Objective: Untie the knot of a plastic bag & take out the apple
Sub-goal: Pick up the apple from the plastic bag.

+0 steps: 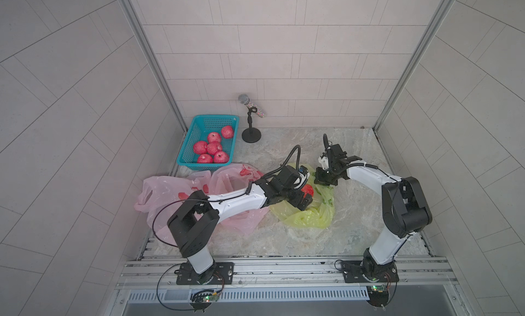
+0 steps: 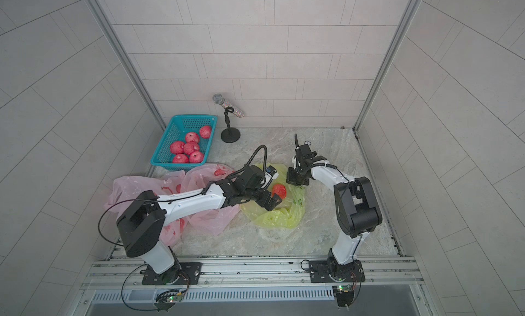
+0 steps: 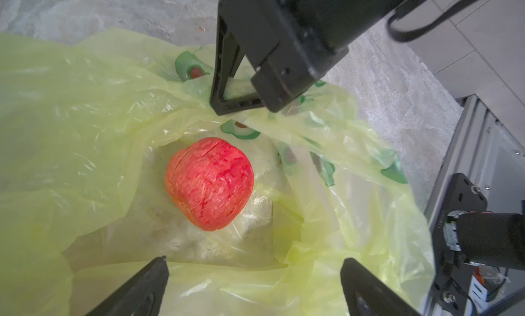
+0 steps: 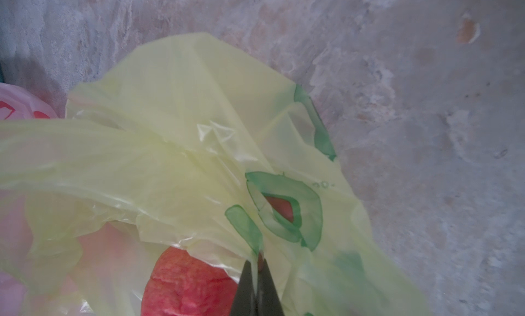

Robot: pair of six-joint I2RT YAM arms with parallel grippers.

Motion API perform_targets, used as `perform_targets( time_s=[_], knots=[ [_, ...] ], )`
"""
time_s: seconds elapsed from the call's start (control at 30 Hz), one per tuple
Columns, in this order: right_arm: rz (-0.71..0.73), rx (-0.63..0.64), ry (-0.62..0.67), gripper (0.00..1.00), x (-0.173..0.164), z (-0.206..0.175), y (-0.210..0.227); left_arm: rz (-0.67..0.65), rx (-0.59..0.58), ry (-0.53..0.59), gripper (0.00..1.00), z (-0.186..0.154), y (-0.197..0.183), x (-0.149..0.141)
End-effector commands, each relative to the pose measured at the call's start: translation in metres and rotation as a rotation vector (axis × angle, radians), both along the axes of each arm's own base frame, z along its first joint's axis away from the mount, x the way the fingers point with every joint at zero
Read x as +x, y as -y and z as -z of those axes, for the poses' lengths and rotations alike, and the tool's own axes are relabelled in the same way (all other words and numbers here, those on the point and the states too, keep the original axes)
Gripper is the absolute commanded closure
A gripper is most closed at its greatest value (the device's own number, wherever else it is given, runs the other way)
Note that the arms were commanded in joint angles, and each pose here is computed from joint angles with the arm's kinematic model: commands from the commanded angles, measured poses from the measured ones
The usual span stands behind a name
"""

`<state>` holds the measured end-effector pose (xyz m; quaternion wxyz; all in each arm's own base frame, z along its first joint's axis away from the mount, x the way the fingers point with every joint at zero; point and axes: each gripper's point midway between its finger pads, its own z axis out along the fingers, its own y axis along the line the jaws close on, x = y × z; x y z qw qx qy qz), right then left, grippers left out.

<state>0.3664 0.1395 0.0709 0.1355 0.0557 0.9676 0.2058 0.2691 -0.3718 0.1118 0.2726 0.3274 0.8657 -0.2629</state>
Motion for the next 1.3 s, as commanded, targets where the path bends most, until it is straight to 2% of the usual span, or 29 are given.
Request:
perform_targets(
  time_s=[0.0,0.17,0.43,0.73,0.87,1.27],
  knots=[
    [0.024,-0.005,0.020,1.00,0.001,-0.004,0.005,-0.015,0.003,0.061,0.00,0.001,0.008,0.015],
    [0.028,-0.002,0.024,1.00,0.000,-0.006,0.008,-0.033,0.044,0.088,0.00,0.020,0.018,0.032],
    [0.028,0.008,0.018,1.00,-0.004,-0.003,0.009,-0.034,0.042,0.122,0.00,0.037,0.034,0.048],
    [0.020,0.015,0.015,1.00,-0.005,-0.002,0.008,-0.035,0.025,0.130,0.00,0.050,0.044,0.056],
    [0.018,0.017,0.015,1.00,-0.005,-0.002,0.008,-0.033,0.023,0.118,0.09,0.054,0.046,0.056],
    [0.023,0.021,0.020,1.00,-0.003,-0.004,0.010,-0.025,0.044,0.108,0.23,0.052,0.040,0.051]
  ],
)
